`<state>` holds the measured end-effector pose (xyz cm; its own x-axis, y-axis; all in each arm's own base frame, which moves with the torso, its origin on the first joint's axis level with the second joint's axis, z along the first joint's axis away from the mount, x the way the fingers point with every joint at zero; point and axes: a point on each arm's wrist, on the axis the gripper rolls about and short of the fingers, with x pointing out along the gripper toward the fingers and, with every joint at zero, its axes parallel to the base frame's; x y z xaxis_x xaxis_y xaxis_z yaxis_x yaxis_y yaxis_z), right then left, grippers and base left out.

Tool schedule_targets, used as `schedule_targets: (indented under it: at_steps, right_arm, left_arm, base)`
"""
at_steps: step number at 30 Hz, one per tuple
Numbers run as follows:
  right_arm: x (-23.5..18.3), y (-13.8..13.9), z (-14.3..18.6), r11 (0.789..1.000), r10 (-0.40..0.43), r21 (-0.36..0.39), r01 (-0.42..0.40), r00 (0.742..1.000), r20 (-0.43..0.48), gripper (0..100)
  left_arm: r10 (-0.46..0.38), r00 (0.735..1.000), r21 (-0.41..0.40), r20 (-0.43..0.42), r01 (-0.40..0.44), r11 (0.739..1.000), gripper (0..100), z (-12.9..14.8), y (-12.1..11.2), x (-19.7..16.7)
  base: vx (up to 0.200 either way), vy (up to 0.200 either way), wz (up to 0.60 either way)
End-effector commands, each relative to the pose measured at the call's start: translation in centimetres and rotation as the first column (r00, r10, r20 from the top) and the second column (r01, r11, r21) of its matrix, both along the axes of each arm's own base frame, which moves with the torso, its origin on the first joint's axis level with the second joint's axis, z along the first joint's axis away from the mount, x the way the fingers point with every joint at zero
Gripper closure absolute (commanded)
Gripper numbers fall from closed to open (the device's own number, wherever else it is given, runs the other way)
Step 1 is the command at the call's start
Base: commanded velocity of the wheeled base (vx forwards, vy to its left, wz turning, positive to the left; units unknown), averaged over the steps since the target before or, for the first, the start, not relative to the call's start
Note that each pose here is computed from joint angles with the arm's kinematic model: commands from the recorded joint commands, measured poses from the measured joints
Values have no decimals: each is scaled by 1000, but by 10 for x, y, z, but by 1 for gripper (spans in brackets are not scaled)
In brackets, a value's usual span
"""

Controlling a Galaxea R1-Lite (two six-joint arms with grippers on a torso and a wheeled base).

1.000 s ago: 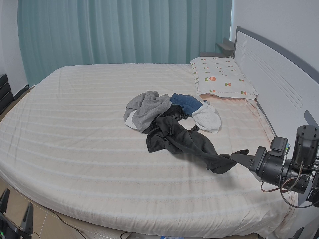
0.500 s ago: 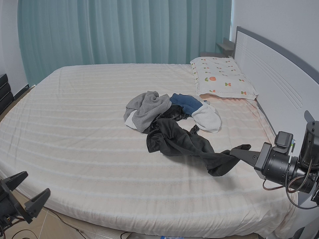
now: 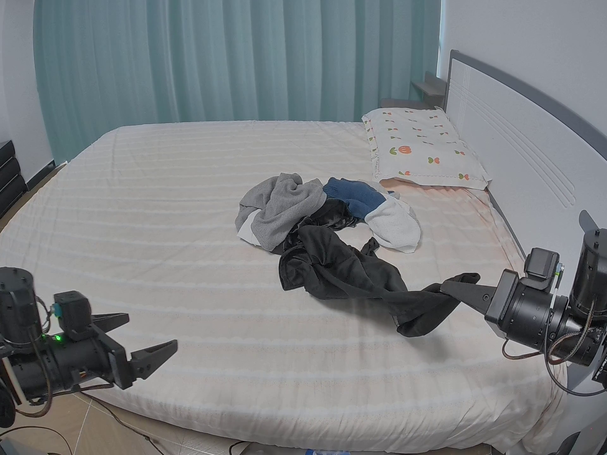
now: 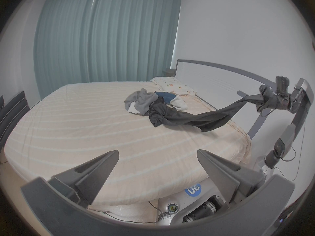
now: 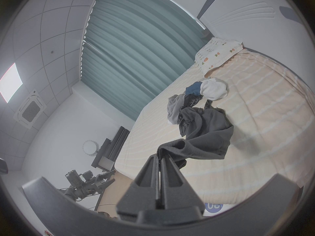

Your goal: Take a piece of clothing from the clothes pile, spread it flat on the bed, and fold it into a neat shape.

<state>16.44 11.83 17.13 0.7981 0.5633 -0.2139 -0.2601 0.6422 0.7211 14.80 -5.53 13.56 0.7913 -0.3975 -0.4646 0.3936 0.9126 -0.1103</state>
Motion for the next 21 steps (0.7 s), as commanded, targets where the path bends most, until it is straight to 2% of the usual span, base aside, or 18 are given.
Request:
schedule_targets:
  at_steps: [1, 5, 13, 16, 21]
  right_arm:
    - [6, -8, -3, 999, -44, -19, 44, 999, -3, 100]
    - [8, -9, 0, 999, -50, -13, 50, 999, 8, 100]
    - [11, -7, -1, 999, -50, -13, 50, 999, 6, 100]
    - [13, -5, 6, 999, -50, 2, 50, 998, 27, 100]
    - [16, 1, 20, 999, -42, 30, 40, 997, 71, 100]
  left_arm:
    - [-28, 985, 50, -169, 37, 998, 0, -40, -37, 38]
    - [1, 981, 85, -194, 16, 996, 0, -59, -54, 64]
    - [-15, 988, 86, -151, 28, 996, 0, -93, -94, 110]
    - [-1, 992, 89, -130, 12, 996, 0, -101, -104, 125]
    - [-26, 992, 89, -126, 37, 995, 0, -116, -123, 139]
  base:
    - [0, 0, 0]
    - [0, 0, 0]
    - [0, 0, 0]
    - [0, 0, 0]
    - [0, 0, 0]
